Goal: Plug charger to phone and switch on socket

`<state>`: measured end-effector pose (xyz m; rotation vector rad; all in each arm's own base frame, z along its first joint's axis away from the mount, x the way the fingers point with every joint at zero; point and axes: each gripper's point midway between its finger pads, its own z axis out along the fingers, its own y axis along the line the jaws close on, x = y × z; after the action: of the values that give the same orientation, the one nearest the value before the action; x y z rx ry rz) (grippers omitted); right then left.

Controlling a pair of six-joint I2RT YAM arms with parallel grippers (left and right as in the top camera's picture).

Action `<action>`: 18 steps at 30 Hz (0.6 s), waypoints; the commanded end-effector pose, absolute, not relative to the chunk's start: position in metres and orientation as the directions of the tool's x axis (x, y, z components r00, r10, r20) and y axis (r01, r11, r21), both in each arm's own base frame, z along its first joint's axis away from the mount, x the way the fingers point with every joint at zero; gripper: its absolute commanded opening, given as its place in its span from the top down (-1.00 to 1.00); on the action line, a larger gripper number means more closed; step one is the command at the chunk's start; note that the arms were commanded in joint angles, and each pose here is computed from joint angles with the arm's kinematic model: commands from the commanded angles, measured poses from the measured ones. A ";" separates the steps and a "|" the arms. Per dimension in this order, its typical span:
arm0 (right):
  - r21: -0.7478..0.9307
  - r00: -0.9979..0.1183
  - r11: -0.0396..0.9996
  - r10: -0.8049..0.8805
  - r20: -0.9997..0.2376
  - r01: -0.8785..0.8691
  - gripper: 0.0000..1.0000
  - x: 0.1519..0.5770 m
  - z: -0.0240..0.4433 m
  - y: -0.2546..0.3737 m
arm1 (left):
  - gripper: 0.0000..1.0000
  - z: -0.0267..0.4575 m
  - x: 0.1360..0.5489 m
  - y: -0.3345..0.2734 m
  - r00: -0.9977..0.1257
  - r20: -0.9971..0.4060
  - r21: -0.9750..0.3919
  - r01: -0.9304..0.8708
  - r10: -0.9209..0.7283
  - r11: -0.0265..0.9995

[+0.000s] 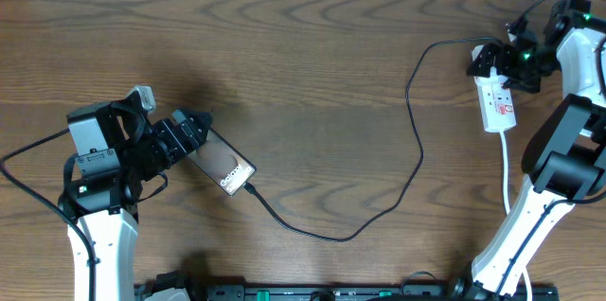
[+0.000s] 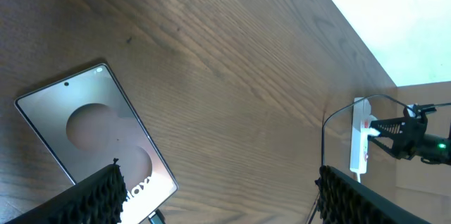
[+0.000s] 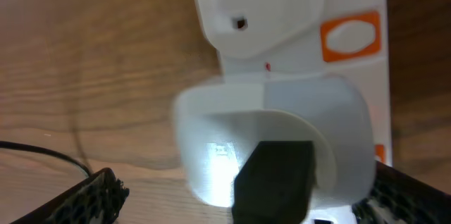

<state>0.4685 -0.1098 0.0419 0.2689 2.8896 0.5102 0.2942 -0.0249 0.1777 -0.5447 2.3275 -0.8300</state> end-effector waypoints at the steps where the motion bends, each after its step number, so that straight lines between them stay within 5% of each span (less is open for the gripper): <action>1: 0.403 -0.969 0.900 0.225 -0.098 0.168 -0.98 0.460 0.023 -0.093 | -0.69 0.178 0.295 -0.022 -0.730 -0.418 -0.653 -0.171 -0.540 0.738; 18: 0.408 -0.971 0.893 0.234 -0.058 0.191 -0.96 0.451 0.017 -0.089 | -0.69 0.176 0.293 -0.022 -0.734 -0.408 -0.649 -0.185 -0.543 0.738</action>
<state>0.4674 -0.1091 0.0409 0.2739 2.8792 0.5079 0.2924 -0.0221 0.1739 -0.5653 2.3418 -0.8059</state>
